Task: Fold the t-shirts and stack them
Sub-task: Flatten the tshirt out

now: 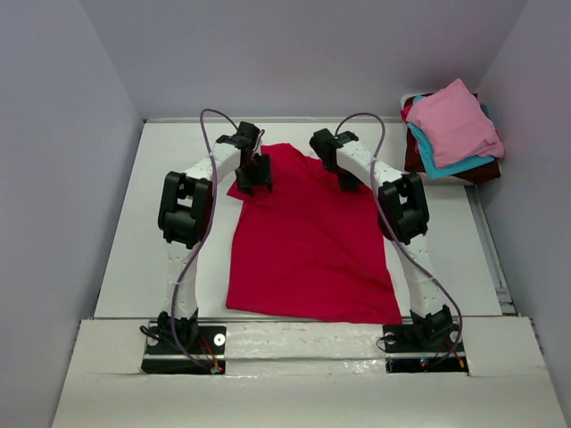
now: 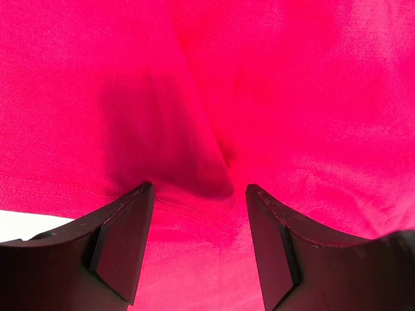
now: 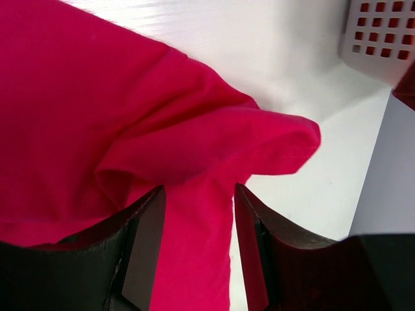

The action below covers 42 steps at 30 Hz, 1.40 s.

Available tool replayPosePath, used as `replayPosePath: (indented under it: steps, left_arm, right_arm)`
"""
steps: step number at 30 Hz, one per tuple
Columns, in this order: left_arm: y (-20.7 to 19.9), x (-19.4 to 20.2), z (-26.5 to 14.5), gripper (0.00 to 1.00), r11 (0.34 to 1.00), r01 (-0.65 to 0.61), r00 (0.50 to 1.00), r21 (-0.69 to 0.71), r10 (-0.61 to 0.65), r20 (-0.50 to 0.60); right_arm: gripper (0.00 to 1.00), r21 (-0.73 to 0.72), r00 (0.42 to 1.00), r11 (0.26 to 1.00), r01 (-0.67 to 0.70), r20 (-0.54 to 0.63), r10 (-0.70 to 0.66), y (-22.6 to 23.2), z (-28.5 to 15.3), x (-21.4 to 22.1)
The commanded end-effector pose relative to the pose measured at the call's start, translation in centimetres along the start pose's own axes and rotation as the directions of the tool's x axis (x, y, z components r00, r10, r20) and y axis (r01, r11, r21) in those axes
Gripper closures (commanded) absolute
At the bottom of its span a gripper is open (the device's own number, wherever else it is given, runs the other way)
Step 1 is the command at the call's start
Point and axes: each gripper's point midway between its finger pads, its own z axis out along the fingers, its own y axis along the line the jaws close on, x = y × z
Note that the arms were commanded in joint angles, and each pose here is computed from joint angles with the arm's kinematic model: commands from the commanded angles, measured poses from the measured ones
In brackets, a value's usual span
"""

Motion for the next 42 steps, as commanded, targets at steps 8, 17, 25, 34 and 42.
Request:
replayPosePath:
  steps: [8,17,25,34,42]
  left_arm:
    - [-0.6,0.0,-1.4,0.31,1.0,-0.014,1.0,0.021,0.014,0.016]
    - [-0.5,0.2,-1.3,0.31,1.0,-0.015,1.0,0.02,0.015,0.011]
    - [-0.4,0.3,-1.3,0.31,1.0,-0.016,1.0,0.018,0.016,0.01]
    - [-0.4,0.4,-1.4,0.31,1.0,-0.019,1.0,0.018,0.019,0.01]
    - [-0.3,0.7,-1.7,0.31,1.0,-0.02,1.0,0.017,0.02,0.004]
  right_arm:
    - [0.49,0.025,0.998,0.999,-0.022,0.058,0.02,0.5,0.6,-1.5]
    - [0.77,0.076,0.997,0.997,-0.024,0.07,0.018,0.2,1.1,-1.8]
    - [0.93,0.085,0.996,0.996,-0.038,0.081,0.031,-0.1,0.7,-2.3]
    - [0.93,0.067,0.978,0.987,-0.144,0.164,0.131,-2.8,-1.8,-6.1]
    - [0.93,0.082,0.965,0.971,-0.223,0.161,0.208,-6.1,0.4,-7.9]
